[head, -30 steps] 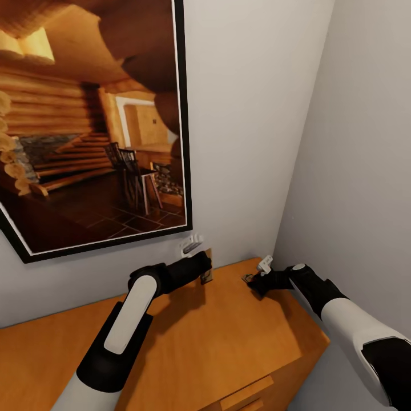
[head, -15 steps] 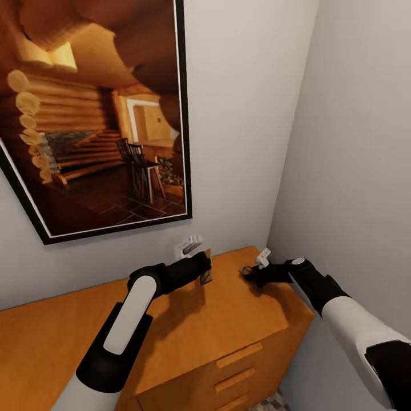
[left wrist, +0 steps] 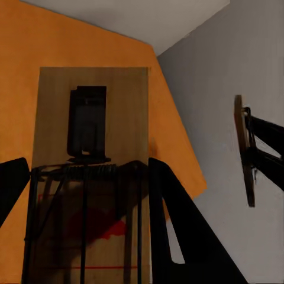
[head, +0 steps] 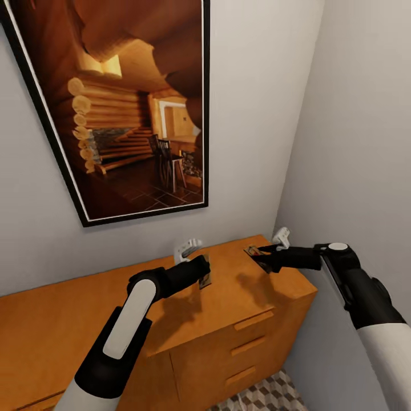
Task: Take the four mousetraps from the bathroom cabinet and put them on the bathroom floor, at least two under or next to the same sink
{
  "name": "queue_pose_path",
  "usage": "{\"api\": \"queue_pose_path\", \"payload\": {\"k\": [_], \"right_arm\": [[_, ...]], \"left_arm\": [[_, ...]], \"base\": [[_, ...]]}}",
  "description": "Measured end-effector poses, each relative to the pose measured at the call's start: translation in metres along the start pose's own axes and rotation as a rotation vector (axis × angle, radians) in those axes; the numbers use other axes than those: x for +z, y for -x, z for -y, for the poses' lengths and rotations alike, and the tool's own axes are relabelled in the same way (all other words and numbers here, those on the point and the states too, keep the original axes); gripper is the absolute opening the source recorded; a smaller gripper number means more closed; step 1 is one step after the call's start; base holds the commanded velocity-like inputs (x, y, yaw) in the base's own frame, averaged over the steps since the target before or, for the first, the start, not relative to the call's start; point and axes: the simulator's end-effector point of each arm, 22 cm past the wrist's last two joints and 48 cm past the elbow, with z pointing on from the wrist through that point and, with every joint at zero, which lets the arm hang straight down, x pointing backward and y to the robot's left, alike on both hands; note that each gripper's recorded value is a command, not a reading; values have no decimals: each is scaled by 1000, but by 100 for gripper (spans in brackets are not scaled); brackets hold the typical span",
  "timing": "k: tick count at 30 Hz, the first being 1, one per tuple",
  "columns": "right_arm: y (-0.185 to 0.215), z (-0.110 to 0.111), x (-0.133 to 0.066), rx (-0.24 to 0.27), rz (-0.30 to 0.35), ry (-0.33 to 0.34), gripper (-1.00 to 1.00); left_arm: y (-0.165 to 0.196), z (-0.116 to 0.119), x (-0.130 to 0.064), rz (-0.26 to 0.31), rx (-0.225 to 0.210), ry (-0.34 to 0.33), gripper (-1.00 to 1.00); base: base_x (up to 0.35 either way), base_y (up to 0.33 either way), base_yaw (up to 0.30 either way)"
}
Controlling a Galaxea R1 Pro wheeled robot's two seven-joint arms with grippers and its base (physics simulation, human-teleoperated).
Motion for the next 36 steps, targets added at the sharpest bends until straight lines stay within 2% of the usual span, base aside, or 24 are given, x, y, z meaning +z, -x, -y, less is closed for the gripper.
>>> {"api": "queue_pose_path", "payload": {"k": [4, 7, 10, 13, 24, 27, 28, 30, 31, 36], "right_arm": [[9, 1, -17, 53, 25, 20, -100], [10, 2, -35, 133, 19, 49, -100], [15, 2, -48, 183, 39, 72, -100], [18, 2, -54, 205, 53, 83, -100], [20, -3, -57, 197, 64, 94, -100], [7, -6, -55, 209, 47, 91, -100], [-10, -13, -53, 217, 28, 93, -100], [-26, -38, -54, 189, 11, 104, -100], [-35, -59, -52, 167, 7, 104, -100], [-40, -59, -49, 164, 3, 68, -100]], "left_arm": [[-1, -5, 0, -1, 2, 24, -100], [-3, -9, 1, -5, 7, 47, -100], [-4, -10, 1, -7, 9, 56, -100], [-5, -10, 1, -7, 11, 59, -100], [-7, -8, 1, -10, 15, 57, -100], [-13, -2, 3, -23, 31, 50, -100], [-22, 6, 5, -36, 51, 41, -100], [-27, 11, 6, -36, 62, 34, -100], [-34, 15, 7, -41, 70, 29, -100], [-36, 15, 8, -41, 74, 31, -100]], "base": [[-198, 167, 0], [-134, 41, 0], [-55, 17, 0], [-50, -13, 0], [-233, -163, 0], [-281, -198, 0], [-290, -195, 0], [-296, -184, 0], [-302, -171, 0], [-305, -166, 0]]}}
